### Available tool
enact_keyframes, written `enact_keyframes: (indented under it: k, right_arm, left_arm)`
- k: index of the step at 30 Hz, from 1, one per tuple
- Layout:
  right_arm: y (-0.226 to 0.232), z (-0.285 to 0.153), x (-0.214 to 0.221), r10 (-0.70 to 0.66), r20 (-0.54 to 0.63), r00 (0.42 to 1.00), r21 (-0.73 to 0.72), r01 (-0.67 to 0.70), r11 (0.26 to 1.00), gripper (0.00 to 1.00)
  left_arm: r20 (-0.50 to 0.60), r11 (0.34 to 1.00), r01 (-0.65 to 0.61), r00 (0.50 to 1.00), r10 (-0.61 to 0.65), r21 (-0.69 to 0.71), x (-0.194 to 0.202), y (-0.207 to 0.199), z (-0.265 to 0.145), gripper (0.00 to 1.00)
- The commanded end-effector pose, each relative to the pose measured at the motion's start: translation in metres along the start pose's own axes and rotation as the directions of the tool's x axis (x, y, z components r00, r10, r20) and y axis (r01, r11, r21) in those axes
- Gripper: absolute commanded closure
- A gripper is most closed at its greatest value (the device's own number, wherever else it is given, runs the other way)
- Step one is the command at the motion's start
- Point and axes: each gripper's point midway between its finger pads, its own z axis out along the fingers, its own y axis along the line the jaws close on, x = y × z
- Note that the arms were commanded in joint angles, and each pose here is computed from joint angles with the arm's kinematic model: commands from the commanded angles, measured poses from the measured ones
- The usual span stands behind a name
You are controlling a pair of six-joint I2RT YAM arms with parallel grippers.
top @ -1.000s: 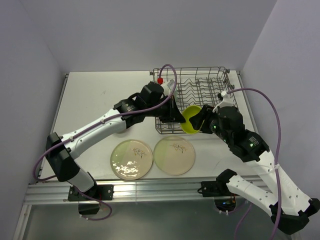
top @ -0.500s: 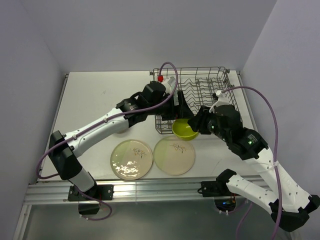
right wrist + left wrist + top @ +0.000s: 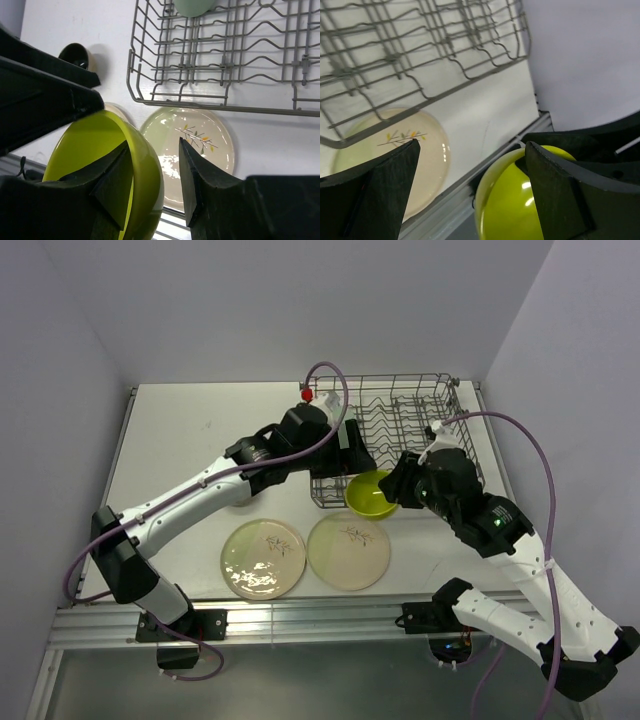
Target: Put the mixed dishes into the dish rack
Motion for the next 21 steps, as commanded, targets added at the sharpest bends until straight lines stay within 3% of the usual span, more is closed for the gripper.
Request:
enact_keyframes:
  k: [1, 14, 21]
  right_arm:
    - [0.004, -0.011, -0.022, 0.017, 0.076, 0.997, 0.003, -0.017, 1.0, 1.0]
    - [-0.009, -0.012, -0.031, -0.004, 0.1, 0.995, 0.092, -0.006, 0.996, 1.0]
    - [-0.006, -0.008, -0.03, -0.001, 0.094, 0.996, 0.08, -0.006, 0.997, 1.0]
  left_arm:
    - [0.133, 0.997, -0.029, 0.99, 0.038, -0.073, -0.034, -0.002, -0.03, 0.07]
    - [0.186, 0.993, -0.008, 0.982, 0.029, -0.114, -0.051, 0.019, -0.039, 0.07]
    - [0.019, 0.997, -0.025, 1.0, 0.024, 0.078, -0.011, -0.001, -0.025, 0.1]
